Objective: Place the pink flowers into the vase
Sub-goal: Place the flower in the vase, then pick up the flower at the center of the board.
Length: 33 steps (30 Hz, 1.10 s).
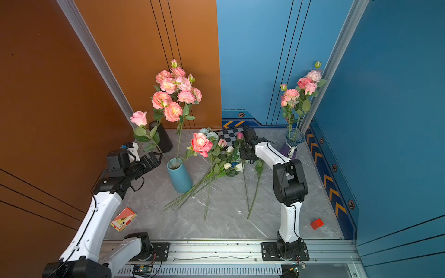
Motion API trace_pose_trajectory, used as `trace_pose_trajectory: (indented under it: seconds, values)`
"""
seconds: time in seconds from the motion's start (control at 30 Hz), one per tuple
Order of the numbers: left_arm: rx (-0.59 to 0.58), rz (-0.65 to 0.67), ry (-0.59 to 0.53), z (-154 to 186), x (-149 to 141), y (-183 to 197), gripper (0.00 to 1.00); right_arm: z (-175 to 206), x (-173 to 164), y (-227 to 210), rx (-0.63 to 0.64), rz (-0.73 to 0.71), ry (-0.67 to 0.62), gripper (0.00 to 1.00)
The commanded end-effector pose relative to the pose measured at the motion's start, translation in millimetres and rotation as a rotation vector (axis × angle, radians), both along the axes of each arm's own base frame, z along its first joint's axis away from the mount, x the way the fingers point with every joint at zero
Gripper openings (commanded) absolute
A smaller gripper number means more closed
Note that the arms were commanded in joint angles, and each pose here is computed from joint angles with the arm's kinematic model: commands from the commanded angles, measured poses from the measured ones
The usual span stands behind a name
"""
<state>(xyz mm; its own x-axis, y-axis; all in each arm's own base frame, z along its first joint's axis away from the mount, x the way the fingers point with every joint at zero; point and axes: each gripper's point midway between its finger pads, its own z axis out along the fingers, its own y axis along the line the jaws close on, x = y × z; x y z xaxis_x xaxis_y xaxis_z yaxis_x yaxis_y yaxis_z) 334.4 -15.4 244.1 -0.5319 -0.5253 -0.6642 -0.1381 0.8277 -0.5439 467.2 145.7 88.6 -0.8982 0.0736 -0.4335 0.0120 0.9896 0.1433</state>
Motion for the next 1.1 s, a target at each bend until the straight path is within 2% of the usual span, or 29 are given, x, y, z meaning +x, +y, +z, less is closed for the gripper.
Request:
trace_pose_trajectory:
  seconds: [0.0,0.2,0.47,0.73,0.83,0.97,1.07]
  values:
    - [0.018,-0.025,0.014,-9,-1,-3,0.99,1,-8,11,0.025,0.023,0.025,0.46]
    - [0.022,-0.029,0.019,-11,0,-4,0.99,-4,-12,18,0.035,0.036,0.042,0.45]
    - [0.023,-0.032,0.018,-11,-1,-5,0.99,-21,-19,21,0.027,0.032,0.083,0.29]
    - [0.023,-0.035,0.018,-11,-1,-6,0.99,-26,-25,22,0.018,0.035,0.101,0.23]
    - [0.023,-0.035,0.016,-10,-1,-6,0.98,-27,-25,20,0.013,0.032,0.103,0.17]
    - [0.023,-0.037,0.015,-10,-1,-7,0.99,-22,-25,19,0.021,0.027,0.100,0.09]
    - [0.024,-0.035,0.015,-10,-2,-6,0.99,3,-25,21,0.038,0.028,0.062,0.08]
